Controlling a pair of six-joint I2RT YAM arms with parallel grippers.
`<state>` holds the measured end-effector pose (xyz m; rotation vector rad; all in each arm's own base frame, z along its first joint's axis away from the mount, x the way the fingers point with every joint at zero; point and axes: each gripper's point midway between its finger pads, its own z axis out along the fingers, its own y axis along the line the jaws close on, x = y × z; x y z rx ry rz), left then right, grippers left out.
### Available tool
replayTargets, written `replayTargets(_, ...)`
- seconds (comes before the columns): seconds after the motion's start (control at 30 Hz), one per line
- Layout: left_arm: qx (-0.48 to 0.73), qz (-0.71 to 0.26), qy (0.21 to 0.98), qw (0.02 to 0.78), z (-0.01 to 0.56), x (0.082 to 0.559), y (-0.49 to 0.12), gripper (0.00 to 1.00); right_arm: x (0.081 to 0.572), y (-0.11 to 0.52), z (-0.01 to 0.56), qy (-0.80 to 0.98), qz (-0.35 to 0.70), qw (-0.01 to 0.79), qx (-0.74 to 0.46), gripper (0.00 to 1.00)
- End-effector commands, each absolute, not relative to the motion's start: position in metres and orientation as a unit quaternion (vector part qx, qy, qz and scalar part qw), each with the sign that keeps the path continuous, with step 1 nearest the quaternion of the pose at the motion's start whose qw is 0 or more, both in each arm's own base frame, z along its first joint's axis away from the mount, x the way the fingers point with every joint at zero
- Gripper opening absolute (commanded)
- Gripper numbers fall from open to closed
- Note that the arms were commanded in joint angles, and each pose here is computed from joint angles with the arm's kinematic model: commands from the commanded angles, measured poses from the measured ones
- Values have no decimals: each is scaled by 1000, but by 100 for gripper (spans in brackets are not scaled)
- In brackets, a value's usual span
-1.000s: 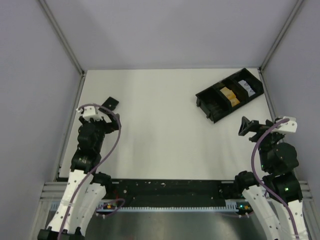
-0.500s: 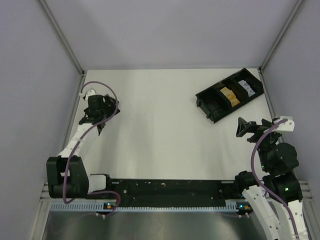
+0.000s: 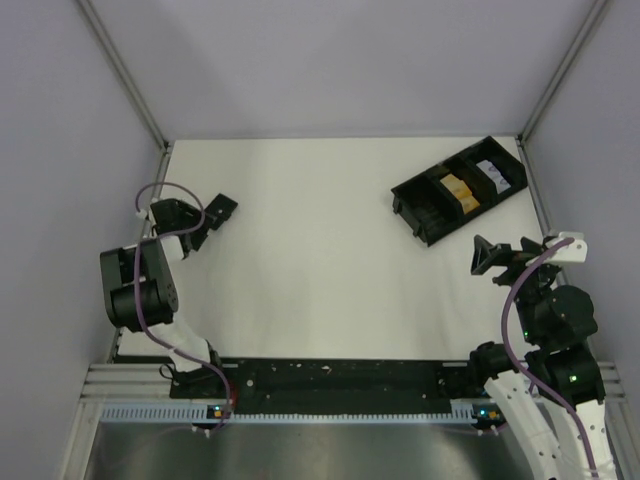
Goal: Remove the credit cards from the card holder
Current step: Move the card holder to the center of the board.
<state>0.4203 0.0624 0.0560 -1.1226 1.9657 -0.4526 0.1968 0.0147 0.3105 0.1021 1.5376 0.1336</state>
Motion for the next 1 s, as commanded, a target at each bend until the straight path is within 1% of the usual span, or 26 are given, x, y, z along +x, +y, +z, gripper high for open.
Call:
replayTargets(0.0, -448, -244, 749, 422, 62, 451, 73, 57, 196, 18, 321, 676, 75, 732, 45, 99)
replayTargets(0.03, -448, -251, 747, 423, 59, 453, 73, 54, 196, 18, 320, 676, 73, 732, 44, 99)
replayTargets(0.07, -447, -257, 744, 425, 57, 455, 74, 54, 196, 18, 320, 677, 74, 731, 45, 99)
replayTargets(0.17, -442, -271, 745, 419, 48, 460, 71, 54, 197, 18, 319, 677, 74, 731, 44, 99)
replayTargets(0.33, -436, -282, 741, 425, 50, 466, 69, 53, 197, 19, 320, 676, 74, 732, 43, 99)
replayTargets(0.4, -436, -280, 741, 427, 50, 466, 71, 48, 197, 18, 320, 676, 73, 732, 43, 99)
replayTargets(0.43, -436, -279, 742, 426, 49, 466, 71, 45, 197, 18, 320, 676, 73, 732, 43, 99)
replayTargets(0.47, -435, -279, 742, 427, 50, 466, 71, 34, 197, 18, 320, 676, 73, 732, 44, 99)
replayTargets(0.5, -434, -279, 743, 427, 50, 466, 71, 27, 197, 18, 320, 676, 73, 732, 43, 99)
replayTargets(0.57, -431, -284, 743, 426, 50, 465, 68, 17, 197, 19, 319, 677, 74, 731, 43, 99)
replayTargets(0.6, -430, -285, 743, 426, 50, 465, 68, 9, 197, 19, 320, 676, 74, 732, 42, 99)
replayTargets(0.67, -426, -290, 742, 429, 53, 465, 66, 0, 197, 20, 319, 677, 76, 731, 42, 99)
replayTargets(0.83, -417, -303, 737, 438, 63, 459, 59, 0, 197, 21, 319, 677, 79, 731, 39, 99)
replayTargets(0.97, -417, -324, 728, 437, 71, 443, 43, 0, 196, 24, 320, 676, 86, 731, 34, 99)
